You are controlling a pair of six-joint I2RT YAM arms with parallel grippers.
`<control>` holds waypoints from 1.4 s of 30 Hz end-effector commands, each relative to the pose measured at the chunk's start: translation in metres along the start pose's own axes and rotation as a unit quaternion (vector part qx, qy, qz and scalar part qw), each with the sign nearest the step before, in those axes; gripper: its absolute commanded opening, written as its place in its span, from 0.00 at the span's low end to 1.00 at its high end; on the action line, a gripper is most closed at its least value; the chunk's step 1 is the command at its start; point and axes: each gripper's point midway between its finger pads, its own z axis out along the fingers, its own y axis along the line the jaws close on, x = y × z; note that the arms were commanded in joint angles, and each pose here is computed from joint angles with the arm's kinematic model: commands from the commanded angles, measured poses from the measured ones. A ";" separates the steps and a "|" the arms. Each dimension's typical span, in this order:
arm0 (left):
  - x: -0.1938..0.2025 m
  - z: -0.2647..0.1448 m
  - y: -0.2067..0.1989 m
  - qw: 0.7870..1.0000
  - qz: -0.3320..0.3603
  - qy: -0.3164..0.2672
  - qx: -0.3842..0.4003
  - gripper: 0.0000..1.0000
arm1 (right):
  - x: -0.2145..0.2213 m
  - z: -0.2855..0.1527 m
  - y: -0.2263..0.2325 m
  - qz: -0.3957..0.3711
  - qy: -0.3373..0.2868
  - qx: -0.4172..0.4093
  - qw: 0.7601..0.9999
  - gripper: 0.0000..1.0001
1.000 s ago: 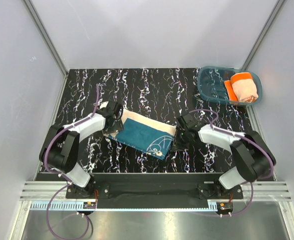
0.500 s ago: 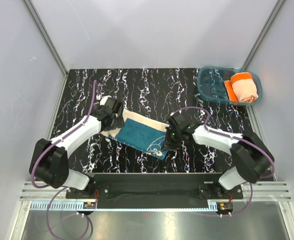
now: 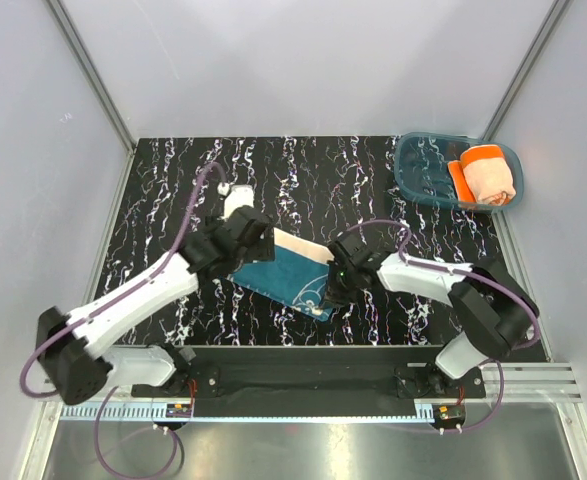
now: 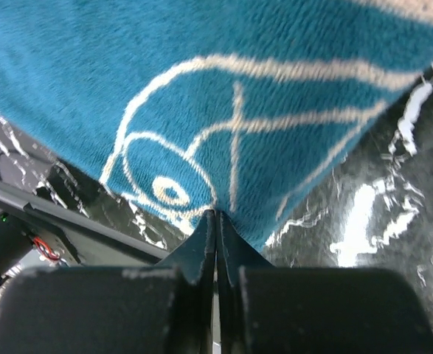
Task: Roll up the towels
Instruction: Fold the towel, then roll the towel
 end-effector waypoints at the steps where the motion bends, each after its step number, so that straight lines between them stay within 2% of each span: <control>1: -0.055 -0.024 -0.003 0.987 -0.077 -0.133 0.041 0.99 | -0.015 -0.030 0.023 -0.030 -0.043 -0.024 0.998 0.00; 3: -0.063 -0.036 -0.010 0.978 -0.075 -0.172 0.096 0.99 | -0.028 -0.047 0.031 -0.043 -0.069 -0.019 0.997 0.07; 4: -0.070 -0.046 -0.035 0.966 -0.070 -0.184 0.169 0.99 | -0.032 -0.060 0.035 -0.048 -0.086 -0.018 0.995 0.14; 5: -0.067 -0.049 -0.041 0.963 -0.056 -0.181 0.192 0.99 | -0.030 -0.068 0.023 -0.044 -0.085 0.015 0.995 0.48; 6: -0.064 -0.050 -0.048 0.962 -0.035 -0.174 0.206 0.99 | -0.049 -0.083 0.019 -0.038 -0.134 0.047 0.989 0.63; 8: -0.051 -0.048 -0.056 0.966 -0.003 -0.142 0.214 0.99 | -0.055 -0.109 0.005 -0.029 -0.166 0.082 0.982 0.97; 10: -0.030 -0.041 -0.065 0.972 0.036 -0.119 0.200 0.99 | -0.072 -0.138 -0.006 -0.003 -0.217 0.092 0.972 1.00; 13: -0.001 -0.038 -0.082 0.975 0.084 -0.096 0.180 0.99 | -0.082 -0.164 -0.030 0.039 -0.246 0.089 0.964 1.00; 16: 0.025 -0.035 -0.107 0.975 0.130 -0.076 0.162 0.93 | -0.086 -0.180 -0.049 0.064 -0.269 0.084 0.957 1.00; 17: 0.045 -0.033 -0.122 0.971 0.161 -0.062 0.163 0.91 | -0.084 -0.181 -0.054 0.067 -0.269 0.088 0.957 1.00; 19: 0.048 -0.036 -0.136 0.970 0.179 -0.070 0.148 0.90 | -0.083 -0.189 -0.060 0.075 -0.280 0.089 0.953 1.00; 20: 0.067 -0.034 -0.148 0.965 0.209 -0.059 0.146 0.90 | -0.080 -0.189 -0.064 0.080 -0.278 0.095 0.953 1.00; 26: 0.106 -0.032 -0.190 0.955 0.241 -0.033 0.171 0.88 | -0.071 -0.193 -0.073 0.092 -0.280 0.096 0.951 1.00; 36: 0.156 -0.014 -0.211 0.947 0.258 0.007 0.191 0.86 | -0.065 -0.183 -0.073 0.099 -0.267 0.083 0.955 0.99; 42: 0.159 -0.005 -0.217 0.949 0.258 0.004 0.181 0.72 | -0.064 -0.178 -0.072 0.098 -0.263 0.077 0.957 0.97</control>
